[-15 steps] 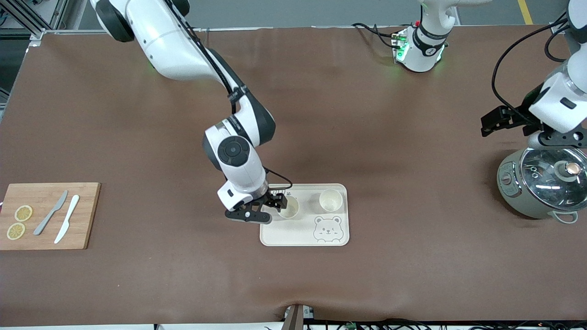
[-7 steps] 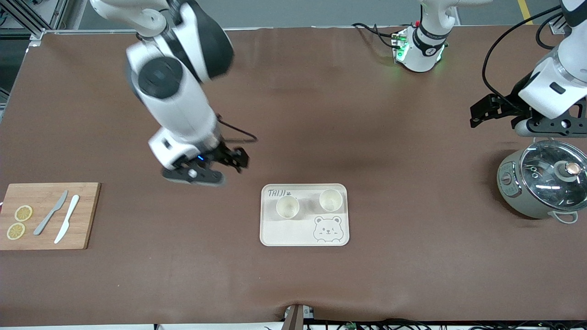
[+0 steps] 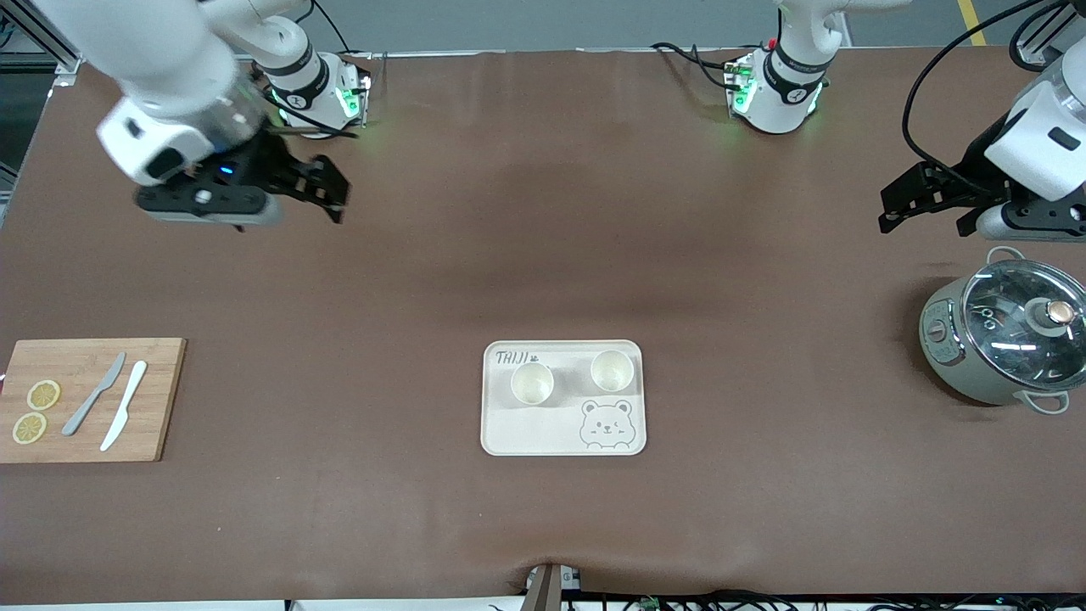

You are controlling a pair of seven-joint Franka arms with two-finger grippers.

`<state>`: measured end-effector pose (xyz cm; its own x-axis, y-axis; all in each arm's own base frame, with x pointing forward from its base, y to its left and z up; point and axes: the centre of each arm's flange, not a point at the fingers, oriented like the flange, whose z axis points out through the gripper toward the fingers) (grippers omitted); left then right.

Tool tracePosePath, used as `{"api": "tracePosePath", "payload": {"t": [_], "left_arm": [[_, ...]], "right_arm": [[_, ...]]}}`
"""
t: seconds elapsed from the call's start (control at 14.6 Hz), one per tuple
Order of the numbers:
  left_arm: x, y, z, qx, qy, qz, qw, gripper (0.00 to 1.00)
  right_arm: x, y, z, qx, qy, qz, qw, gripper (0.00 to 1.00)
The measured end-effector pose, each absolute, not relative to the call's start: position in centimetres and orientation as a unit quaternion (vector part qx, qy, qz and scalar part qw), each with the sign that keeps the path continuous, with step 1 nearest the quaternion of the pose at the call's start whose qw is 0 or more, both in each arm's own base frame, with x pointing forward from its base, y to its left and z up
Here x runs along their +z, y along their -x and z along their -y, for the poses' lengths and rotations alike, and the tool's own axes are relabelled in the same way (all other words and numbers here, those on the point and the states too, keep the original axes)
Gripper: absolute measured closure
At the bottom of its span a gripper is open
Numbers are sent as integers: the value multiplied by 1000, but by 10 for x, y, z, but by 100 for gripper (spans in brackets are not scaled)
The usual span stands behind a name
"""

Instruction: Place white IKEA cup upright on tray with both arms

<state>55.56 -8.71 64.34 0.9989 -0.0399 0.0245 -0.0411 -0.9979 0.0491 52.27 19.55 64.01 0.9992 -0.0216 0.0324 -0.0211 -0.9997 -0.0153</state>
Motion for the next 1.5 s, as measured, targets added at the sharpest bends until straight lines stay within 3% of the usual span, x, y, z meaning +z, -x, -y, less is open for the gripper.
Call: {"api": "tracePosePath", "payload": {"t": [0.27,0.55,1.5], "left_arm": [[639,-561,85,6,-999,29,25,0],[641,-567,56,11,-998,58,23,0],[650,-574,43,37,-997,64,-16,0]], "right_arm": [[645,-525,-66,-4,1000,19,3,0],[642,-532,5,-14,1000,19,1,0],[633,-535,18,-7,1000,18,0,0]]}}
